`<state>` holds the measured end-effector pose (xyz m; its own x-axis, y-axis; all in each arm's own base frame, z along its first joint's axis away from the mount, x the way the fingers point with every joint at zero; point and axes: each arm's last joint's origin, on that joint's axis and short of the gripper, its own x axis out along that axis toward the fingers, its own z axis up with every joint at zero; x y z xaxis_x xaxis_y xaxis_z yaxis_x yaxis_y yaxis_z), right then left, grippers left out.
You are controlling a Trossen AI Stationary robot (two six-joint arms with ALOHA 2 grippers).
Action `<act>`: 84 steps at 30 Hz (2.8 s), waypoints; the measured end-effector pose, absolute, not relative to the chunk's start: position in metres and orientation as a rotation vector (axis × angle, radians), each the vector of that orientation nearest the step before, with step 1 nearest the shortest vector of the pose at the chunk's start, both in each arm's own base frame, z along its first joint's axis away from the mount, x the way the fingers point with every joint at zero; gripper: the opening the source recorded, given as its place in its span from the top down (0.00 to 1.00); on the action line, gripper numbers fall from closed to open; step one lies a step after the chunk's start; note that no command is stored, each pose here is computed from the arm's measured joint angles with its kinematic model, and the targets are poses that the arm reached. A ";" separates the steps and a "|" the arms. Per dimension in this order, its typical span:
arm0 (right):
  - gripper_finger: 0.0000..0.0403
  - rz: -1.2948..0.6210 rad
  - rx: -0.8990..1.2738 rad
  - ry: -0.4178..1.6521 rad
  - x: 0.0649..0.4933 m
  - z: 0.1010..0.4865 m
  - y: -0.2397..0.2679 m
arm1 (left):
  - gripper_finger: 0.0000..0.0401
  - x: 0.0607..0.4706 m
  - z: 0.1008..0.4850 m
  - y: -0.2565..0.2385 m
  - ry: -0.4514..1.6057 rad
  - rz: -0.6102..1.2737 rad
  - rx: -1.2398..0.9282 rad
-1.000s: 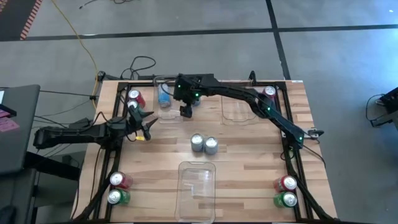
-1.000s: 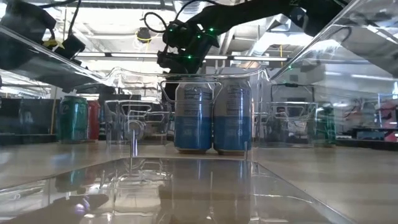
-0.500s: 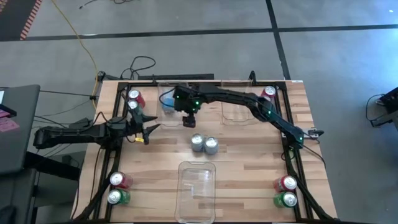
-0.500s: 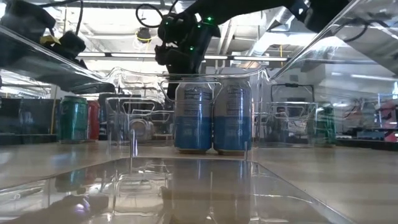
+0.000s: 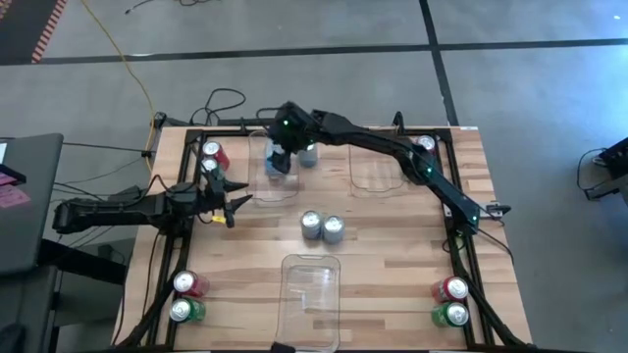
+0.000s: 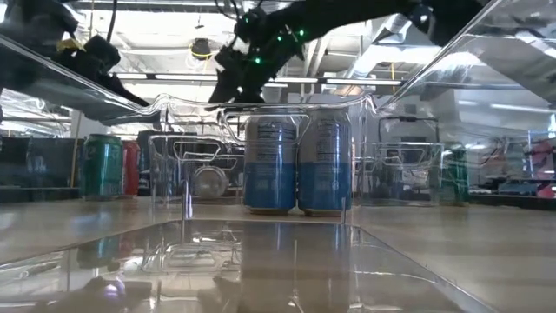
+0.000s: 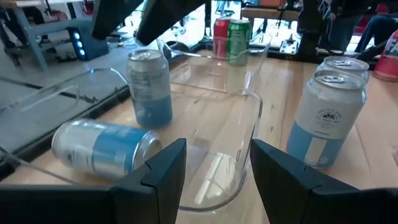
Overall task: Sort soda cans
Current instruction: Put the top right blue-white soda can into the top left transparent bin
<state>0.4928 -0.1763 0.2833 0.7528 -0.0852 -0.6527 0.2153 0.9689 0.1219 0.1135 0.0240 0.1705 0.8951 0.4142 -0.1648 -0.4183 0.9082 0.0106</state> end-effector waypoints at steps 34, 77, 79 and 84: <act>0.22 -0.347 0.330 0.940 0.465 0.262 -0.210 | 0.56 0.118 0.159 0.027 0.270 0.522 -0.080; 0.22 -0.517 0.482 0.900 0.502 0.251 -0.100 | 0.56 0.153 0.163 -0.024 0.139 0.051 -0.119; 0.22 -0.489 0.486 0.918 0.503 0.251 -0.088 | 0.56 0.156 0.173 -0.028 0.098 0.048 -0.083; 0.22 -0.470 0.454 0.932 0.506 0.250 -0.067 | 0.56 0.157 0.193 -0.036 0.086 0.006 -0.005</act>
<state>0.5058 -0.0669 0.2502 0.5114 -0.1850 -0.8392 0.5645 0.8086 0.1658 0.1574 -0.0363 0.1932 0.9963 0.0062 -0.0862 -0.0067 1.0000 -0.0046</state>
